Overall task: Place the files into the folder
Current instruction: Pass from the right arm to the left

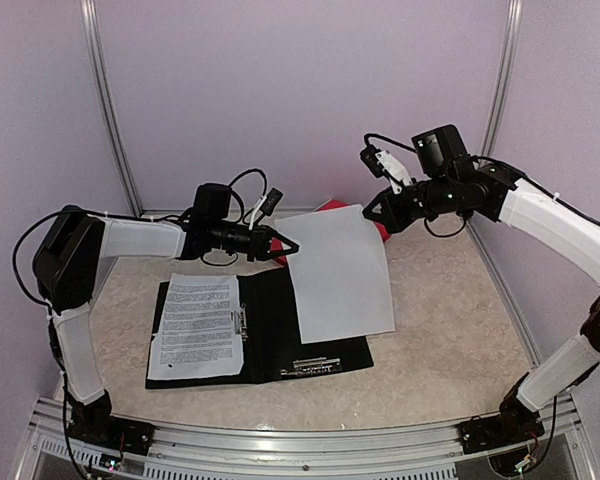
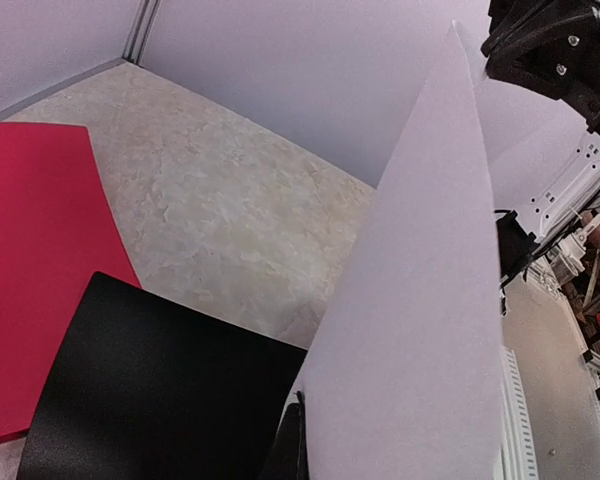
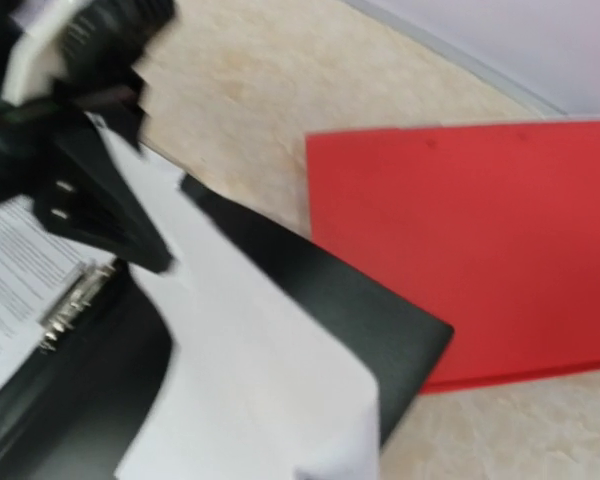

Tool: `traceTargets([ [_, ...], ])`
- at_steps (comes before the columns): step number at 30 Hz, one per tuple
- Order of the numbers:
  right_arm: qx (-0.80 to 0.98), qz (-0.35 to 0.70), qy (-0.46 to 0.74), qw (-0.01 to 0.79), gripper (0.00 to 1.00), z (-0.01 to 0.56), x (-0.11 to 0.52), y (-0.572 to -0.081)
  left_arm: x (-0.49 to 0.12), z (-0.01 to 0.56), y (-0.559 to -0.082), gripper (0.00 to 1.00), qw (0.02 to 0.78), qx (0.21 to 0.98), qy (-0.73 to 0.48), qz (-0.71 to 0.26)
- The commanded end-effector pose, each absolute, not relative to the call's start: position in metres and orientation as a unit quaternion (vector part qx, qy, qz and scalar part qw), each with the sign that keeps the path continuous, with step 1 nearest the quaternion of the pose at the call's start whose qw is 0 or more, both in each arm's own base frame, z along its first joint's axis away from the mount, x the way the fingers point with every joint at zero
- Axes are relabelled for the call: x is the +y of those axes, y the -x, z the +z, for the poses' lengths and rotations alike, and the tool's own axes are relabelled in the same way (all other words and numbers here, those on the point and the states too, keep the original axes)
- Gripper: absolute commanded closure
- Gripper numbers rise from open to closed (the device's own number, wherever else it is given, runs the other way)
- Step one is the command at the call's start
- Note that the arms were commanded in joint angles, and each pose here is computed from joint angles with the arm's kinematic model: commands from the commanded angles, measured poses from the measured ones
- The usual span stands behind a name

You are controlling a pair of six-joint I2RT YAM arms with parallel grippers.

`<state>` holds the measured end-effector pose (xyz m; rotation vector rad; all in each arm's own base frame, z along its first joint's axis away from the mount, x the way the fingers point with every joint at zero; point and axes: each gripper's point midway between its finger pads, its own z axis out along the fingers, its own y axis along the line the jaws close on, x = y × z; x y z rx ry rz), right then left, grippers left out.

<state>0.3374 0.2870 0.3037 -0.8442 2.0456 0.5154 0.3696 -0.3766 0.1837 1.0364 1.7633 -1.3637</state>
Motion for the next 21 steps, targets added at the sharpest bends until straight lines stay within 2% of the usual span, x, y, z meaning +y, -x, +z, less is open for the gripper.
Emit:
traceTargets([
  [1,0.841,0.166,0.318,0.405,1.0,0.273,0.28,-0.354,-0.362,0.186,-0.368,1.0,0.326,0.717,-0.38,-0.485],
  [6,0.848,0.153,0.317,0.397,0.94,0.255,0.283,-0.364,-0.349,0.181,-0.368,1.0,0.293,0.756,-0.362,-0.46],
  [13,0.852,0.155,0.319,0.385,0.94,0.237,0.291,-0.371,-0.339,0.175,-0.366,1.0,0.262,0.784,-0.341,-0.448],
  [19,0.858,0.129,0.303,0.393,0.77,0.24,0.278,-0.372,-0.334,0.17,-0.362,1.0,0.219,0.8,-0.341,-0.442],
  [21,0.859,0.125,0.301,0.395,0.74,0.241,0.275,-0.371,-0.333,0.17,-0.359,1.0,0.212,0.8,-0.348,-0.441],
])
